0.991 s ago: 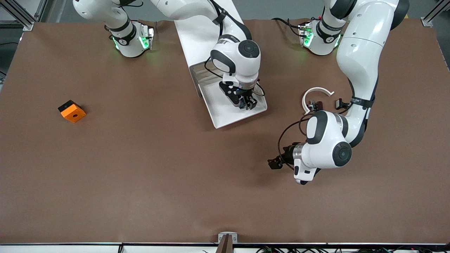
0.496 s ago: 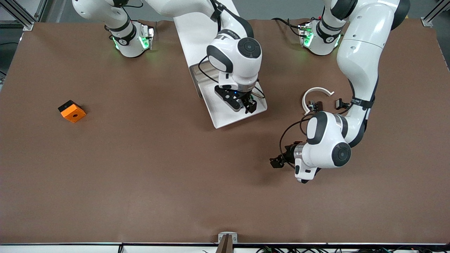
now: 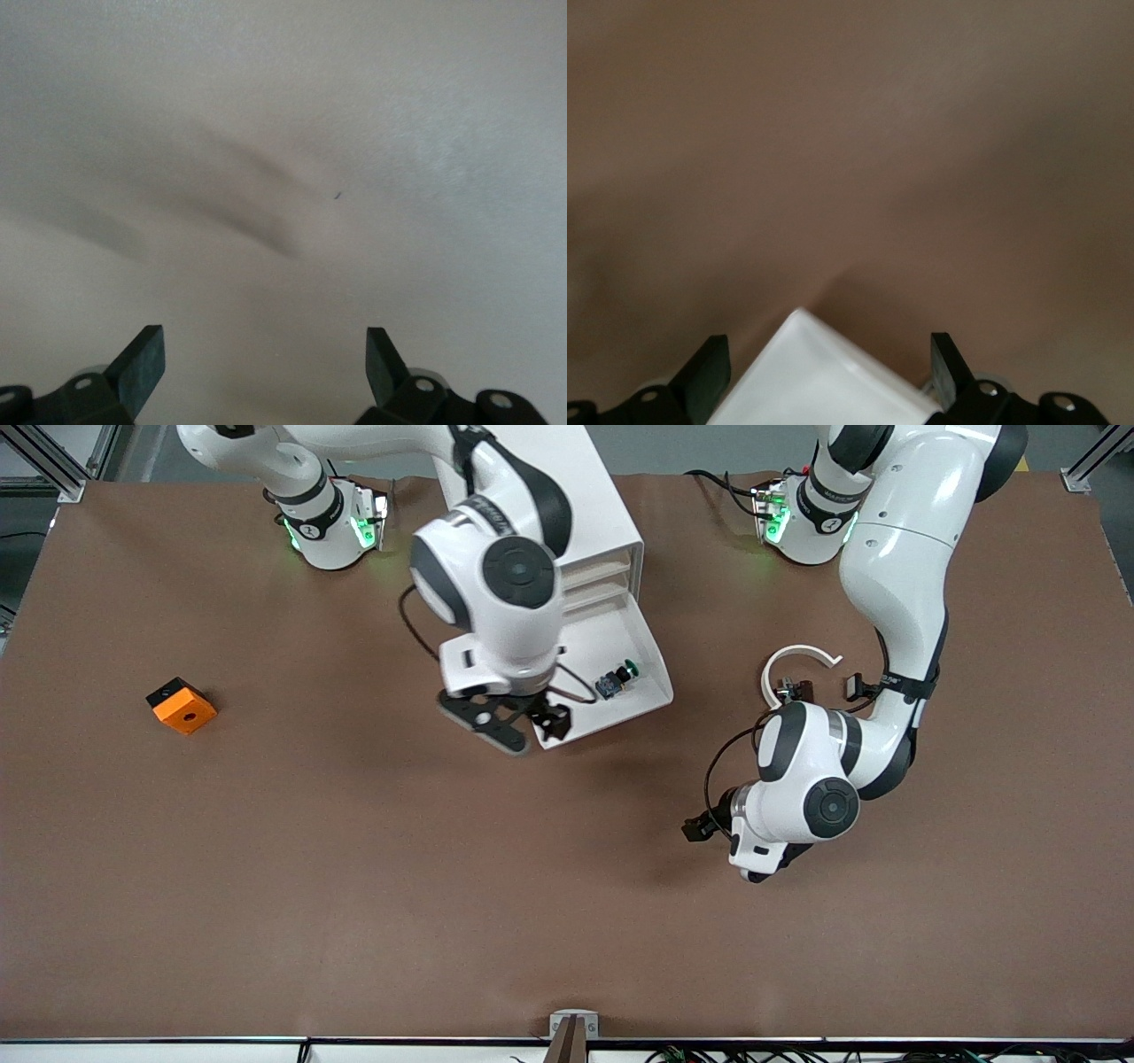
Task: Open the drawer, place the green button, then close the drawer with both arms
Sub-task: 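Lift the right gripper out of the drawer and retract it to rest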
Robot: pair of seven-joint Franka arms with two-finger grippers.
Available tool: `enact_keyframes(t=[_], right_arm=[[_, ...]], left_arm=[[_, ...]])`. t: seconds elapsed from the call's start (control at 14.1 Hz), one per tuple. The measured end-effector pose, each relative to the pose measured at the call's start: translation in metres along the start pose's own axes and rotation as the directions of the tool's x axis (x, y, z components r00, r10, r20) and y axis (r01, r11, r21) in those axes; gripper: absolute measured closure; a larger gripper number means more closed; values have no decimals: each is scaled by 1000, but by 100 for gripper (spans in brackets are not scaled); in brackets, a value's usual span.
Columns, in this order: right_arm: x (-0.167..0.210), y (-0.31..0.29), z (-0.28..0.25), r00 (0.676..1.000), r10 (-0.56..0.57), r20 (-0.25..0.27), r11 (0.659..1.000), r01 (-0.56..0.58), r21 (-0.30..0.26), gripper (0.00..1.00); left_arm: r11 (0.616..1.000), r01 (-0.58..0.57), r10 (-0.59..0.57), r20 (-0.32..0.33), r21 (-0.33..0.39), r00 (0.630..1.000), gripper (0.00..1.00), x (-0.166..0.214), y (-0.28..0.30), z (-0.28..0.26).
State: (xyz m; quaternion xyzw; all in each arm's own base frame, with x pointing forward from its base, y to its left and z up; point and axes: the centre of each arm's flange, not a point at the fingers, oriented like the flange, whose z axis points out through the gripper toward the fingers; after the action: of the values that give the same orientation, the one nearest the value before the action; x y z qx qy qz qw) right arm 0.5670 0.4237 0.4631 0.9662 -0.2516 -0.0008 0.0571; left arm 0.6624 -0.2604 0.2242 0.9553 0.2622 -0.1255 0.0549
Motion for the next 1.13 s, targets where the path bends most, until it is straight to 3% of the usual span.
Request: enact_keyframes(t=[0.35, 0.57, 0.85, 1.13], right_arm=[[136, 119, -38, 993, -105, 47, 994, 106, -14, 0], [198, 196, -46, 979, -182, 94, 983, 184, -19, 0], [259, 301, -55, 938, -321, 135, 947, 322, 12, 0], [279, 360, -68, 936, -323, 142, 946, 323, 27, 0]], left_arm=[[998, -32, 33, -7, 60, 999, 0, -23, 5, 22], [994, -42, 45, -21, 98, 999, 0, -53, 14, 26], [993, -30, 33, -31, 117, 999, 0, -90, 30, 29], [990, -33, 37, -29, 136, 999, 0, -119, 43, 41]])
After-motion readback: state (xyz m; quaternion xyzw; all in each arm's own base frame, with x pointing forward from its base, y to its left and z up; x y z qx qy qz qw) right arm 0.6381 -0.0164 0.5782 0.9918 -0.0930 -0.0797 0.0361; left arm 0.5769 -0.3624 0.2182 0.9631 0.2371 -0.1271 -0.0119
